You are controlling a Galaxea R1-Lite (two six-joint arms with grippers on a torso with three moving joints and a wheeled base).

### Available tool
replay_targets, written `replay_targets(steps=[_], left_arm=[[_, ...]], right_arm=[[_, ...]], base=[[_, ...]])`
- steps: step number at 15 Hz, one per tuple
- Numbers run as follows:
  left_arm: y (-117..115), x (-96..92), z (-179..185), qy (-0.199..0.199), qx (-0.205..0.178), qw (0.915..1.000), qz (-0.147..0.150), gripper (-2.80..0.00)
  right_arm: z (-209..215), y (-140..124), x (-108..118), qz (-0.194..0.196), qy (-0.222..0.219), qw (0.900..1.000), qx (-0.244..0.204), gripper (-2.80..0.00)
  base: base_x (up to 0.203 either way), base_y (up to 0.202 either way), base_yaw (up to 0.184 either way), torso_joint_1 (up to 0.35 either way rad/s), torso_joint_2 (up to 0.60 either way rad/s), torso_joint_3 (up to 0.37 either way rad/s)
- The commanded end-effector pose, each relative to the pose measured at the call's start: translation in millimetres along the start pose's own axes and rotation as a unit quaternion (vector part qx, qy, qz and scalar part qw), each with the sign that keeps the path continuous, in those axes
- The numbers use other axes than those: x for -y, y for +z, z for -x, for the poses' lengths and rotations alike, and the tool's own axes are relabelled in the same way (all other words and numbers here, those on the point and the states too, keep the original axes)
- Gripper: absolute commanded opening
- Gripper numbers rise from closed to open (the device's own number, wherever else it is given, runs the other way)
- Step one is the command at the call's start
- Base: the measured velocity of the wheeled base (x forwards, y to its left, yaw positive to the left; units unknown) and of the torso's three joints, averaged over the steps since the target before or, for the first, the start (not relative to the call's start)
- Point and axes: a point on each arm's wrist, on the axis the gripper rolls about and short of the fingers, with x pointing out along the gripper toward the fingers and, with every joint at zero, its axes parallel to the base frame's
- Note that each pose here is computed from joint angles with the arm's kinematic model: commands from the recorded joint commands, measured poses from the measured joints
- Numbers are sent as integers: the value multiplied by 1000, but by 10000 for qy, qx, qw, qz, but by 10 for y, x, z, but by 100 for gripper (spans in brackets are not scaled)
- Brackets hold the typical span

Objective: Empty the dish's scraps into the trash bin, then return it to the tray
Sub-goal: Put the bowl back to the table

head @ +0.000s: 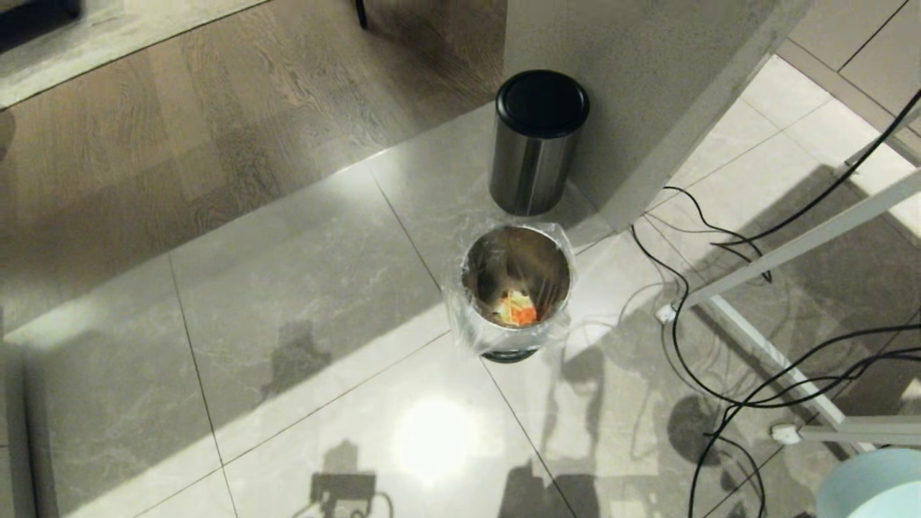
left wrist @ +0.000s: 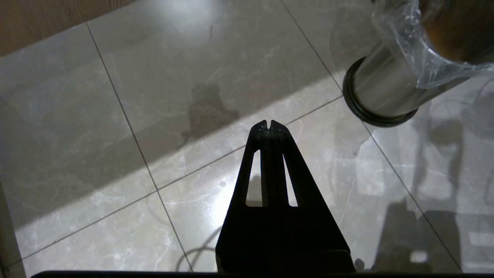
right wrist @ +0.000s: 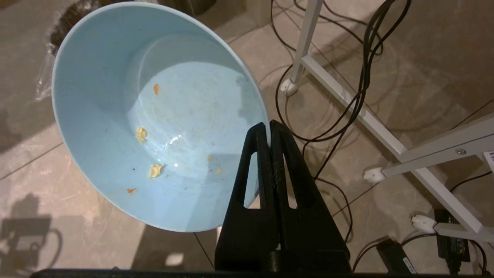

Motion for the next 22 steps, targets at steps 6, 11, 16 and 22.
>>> replay_targets(steps=[6, 11, 16, 22], left_arm=[[1, 0, -1, 5, 0, 10000, 5, -280], [1, 0, -1, 4, 0, 10000, 13, -280], [1, 0, -1, 4, 0, 10000, 6, -280], [1, 0, -1, 4, 0, 10000, 13, -280]], right_arm=[[-1, 1, 0, -1, 2, 10000, -3, -280], [-1, 1, 0, -1, 3, 10000, -3, -280], [-1, 1, 0, -1, -4, 10000, -3, -280], [-1, 1, 0, -1, -5, 10000, -3, -280]], base=[[0, 0, 0, 3, 3, 200], [0, 0, 0, 5, 1, 202], [0, 0, 0, 1, 3, 203], [0, 0, 0, 1, 3, 204]])
